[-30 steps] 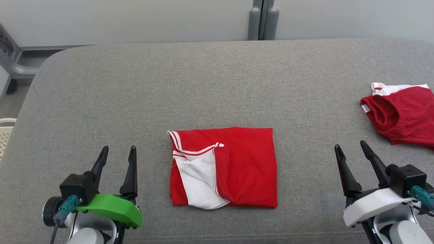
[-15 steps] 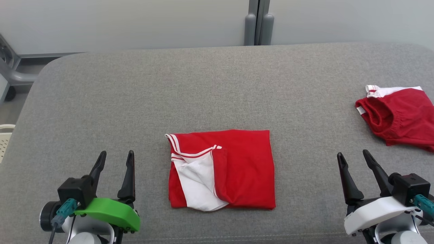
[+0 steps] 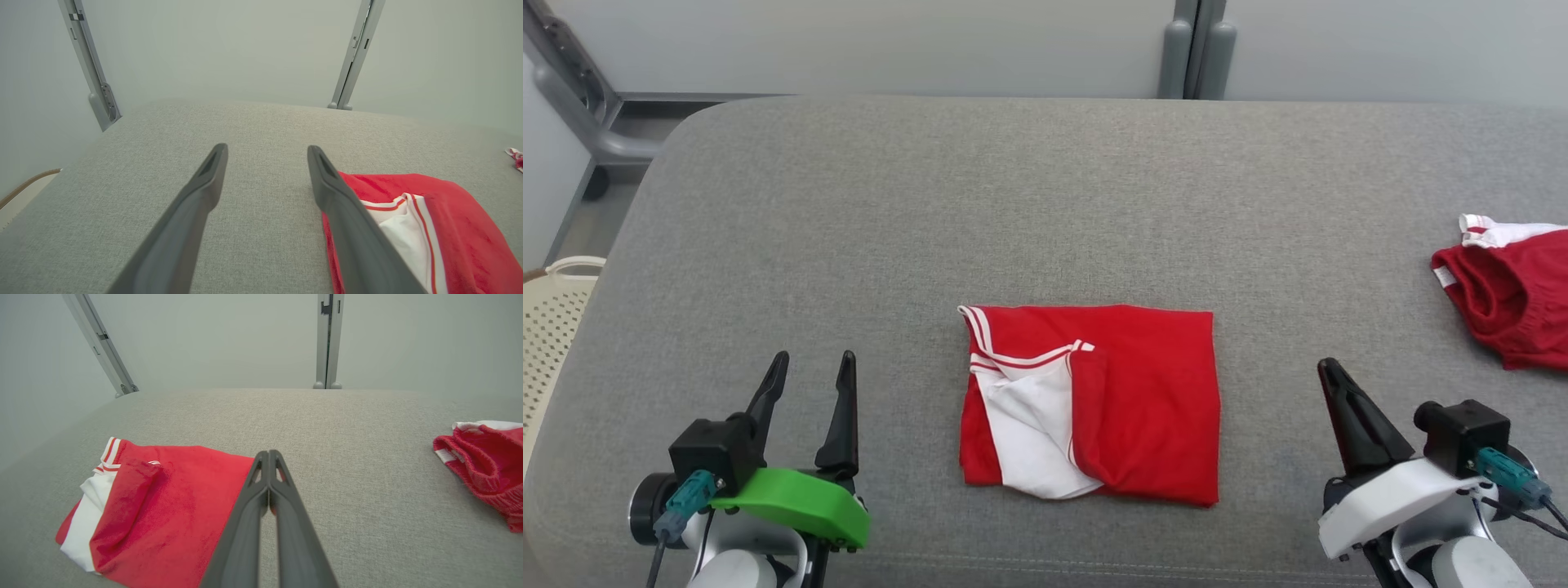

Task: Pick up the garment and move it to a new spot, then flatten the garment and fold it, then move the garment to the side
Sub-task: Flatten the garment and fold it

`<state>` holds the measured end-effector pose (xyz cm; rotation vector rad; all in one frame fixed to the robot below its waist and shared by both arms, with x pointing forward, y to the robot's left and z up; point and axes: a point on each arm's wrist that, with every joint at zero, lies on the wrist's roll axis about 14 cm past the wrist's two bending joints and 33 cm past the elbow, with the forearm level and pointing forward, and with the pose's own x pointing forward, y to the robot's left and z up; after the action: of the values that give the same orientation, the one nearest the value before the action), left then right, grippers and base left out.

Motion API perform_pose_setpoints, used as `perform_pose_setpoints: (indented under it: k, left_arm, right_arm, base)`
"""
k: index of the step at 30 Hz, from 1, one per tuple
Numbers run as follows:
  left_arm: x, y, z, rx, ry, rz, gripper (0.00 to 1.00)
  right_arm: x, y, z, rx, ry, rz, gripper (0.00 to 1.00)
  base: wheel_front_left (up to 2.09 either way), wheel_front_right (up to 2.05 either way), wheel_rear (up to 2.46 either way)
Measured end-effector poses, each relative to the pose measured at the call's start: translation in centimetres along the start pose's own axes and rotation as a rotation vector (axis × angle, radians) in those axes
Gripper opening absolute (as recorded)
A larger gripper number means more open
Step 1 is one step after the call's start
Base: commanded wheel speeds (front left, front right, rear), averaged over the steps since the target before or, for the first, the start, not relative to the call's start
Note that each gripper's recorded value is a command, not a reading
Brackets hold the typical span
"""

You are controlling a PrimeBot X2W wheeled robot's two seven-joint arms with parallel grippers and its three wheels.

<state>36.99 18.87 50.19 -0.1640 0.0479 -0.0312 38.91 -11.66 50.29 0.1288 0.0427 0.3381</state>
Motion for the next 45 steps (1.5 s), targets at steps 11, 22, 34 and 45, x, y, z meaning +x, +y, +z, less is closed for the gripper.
perform_pose_setpoints:
  k: [11, 22, 34, 45]
  left_arm:
    - [-0.4, 2.0, -0.9, -0.032, 0.007, 0.070, 1.00]
    - [-0.3, 4.1, -1.9, -0.035, 0.024, 0.139, 1.00]
    - [-0.2, 5.1, -2.5, -0.033, 0.039, 0.171, 1.00]
    - [0.5, 4.9, -2.5, -0.036, 0.031, 0.156, 1.00]
  right_arm:
    - [4.4, 7.3, -5.3, 0.046, 0.161, 0.258, 0.00]
    - [6.8, 12.4, -10.2, 0.097, 0.282, 0.419, 0.00]
    - [4.9, 20.0, -12.8, 0.134, 0.383, 0.662, 0.00]
    - [6.6, 18.6, -10.5, 0.182, 0.285, 0.617, 0.00]
  base:
    - [0.00, 0.00, 0.00]
    - [0.00, 0.00, 0.00]
    - [0.00, 0.00, 0.00]
    - [0.00, 0.00, 0.00]
